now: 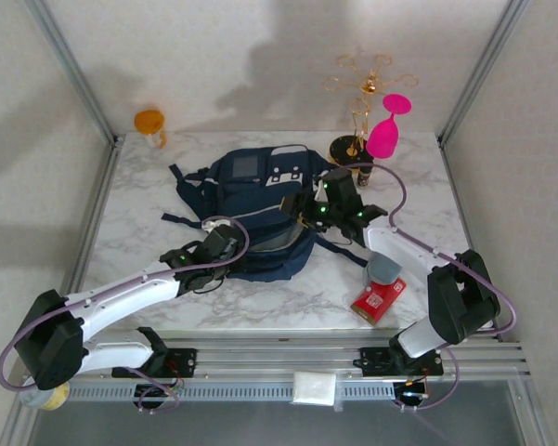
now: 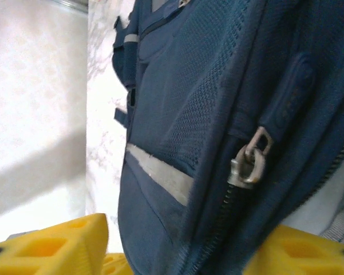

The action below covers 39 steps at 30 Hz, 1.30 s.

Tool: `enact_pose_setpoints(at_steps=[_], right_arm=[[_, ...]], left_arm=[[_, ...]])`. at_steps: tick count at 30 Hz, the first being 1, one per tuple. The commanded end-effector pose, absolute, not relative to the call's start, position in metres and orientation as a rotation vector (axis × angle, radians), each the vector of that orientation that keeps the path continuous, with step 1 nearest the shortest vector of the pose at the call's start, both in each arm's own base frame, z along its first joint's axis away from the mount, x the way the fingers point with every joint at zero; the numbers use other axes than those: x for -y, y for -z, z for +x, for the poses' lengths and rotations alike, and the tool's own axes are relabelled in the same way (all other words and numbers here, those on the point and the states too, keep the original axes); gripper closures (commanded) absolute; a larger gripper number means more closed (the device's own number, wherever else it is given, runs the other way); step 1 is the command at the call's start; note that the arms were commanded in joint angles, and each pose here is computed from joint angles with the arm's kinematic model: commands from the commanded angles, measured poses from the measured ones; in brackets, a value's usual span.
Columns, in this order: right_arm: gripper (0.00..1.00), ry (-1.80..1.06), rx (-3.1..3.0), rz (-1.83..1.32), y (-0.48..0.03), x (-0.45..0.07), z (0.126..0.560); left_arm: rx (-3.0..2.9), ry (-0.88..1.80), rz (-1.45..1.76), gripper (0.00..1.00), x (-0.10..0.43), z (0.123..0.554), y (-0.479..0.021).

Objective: Pack the student bag

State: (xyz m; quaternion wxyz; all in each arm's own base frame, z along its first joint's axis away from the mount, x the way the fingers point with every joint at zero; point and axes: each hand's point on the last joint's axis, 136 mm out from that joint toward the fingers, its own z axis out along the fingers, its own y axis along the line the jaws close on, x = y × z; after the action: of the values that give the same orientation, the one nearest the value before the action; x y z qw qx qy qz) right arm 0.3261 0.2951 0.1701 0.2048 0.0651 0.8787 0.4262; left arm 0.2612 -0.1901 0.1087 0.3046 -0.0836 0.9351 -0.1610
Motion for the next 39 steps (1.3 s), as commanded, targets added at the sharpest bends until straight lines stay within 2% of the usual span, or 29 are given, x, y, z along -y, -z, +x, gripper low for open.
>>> enact_pose_setpoints(at_steps=[1, 7, 11, 12, 15, 18, 20, 21, 26, 33, 39], right_arm=[[0.34, -1.233, -2.336, 0.359, -0.173, -0.312, 0.322], [0.22, -1.211, -2.296, 0.538, -0.158, -0.356, 0.288], [0.25, -1.181, -2.234, 0.599, -0.148, -0.374, 0.298], [0.29, -1.170, -2.230, 0.592, -0.149, -0.379, 0.303], [0.48, -1.132, -2.197, 0.584, -0.150, -0.383, 0.314], [0.71, -1.130, -2.184, 0.564, -0.152, -0.384, 0.316], [0.93, -1.129, -2.182, 0.522, -0.160, -0.383, 0.314], [1.00, -1.138, -2.185, 0.499, -0.164, -0.384, 0.312], [1.00, -1.195, -2.253, 0.278, -0.191, -0.387, 0.304], [1.00, -1.314, -2.269, 0.051, -0.227, -0.347, 0.303], [1.00, -1.356, -2.287, -0.074, -0.246, -0.307, 0.312]], left_arm=[[-2.465, 0.437, -0.234, 1.00, 0.192, 0.263, -0.109], [-2.456, 0.430, -0.244, 1.00, 0.193, 0.267, -0.105], [-2.449, 0.403, -0.255, 1.00, 0.190, 0.269, -0.103], [-2.446, 0.390, -0.257, 1.00, 0.188, 0.270, -0.104], [-2.436, 0.356, -0.266, 1.00, 0.182, 0.271, -0.107], [-2.426, 0.328, -0.272, 1.00, 0.175, 0.271, -0.109], [-2.425, 0.305, -0.287, 1.00, 0.169, 0.271, -0.108], [-2.426, 0.293, -0.297, 1.00, 0.166, 0.271, -0.108], [-2.417, 0.193, -0.330, 1.00, 0.146, 0.269, -0.117], [-2.432, 0.067, -0.344, 1.00, 0.118, 0.264, -0.117], [-2.412, 0.103, -0.366, 1.00, 0.121, 0.271, -0.120]])
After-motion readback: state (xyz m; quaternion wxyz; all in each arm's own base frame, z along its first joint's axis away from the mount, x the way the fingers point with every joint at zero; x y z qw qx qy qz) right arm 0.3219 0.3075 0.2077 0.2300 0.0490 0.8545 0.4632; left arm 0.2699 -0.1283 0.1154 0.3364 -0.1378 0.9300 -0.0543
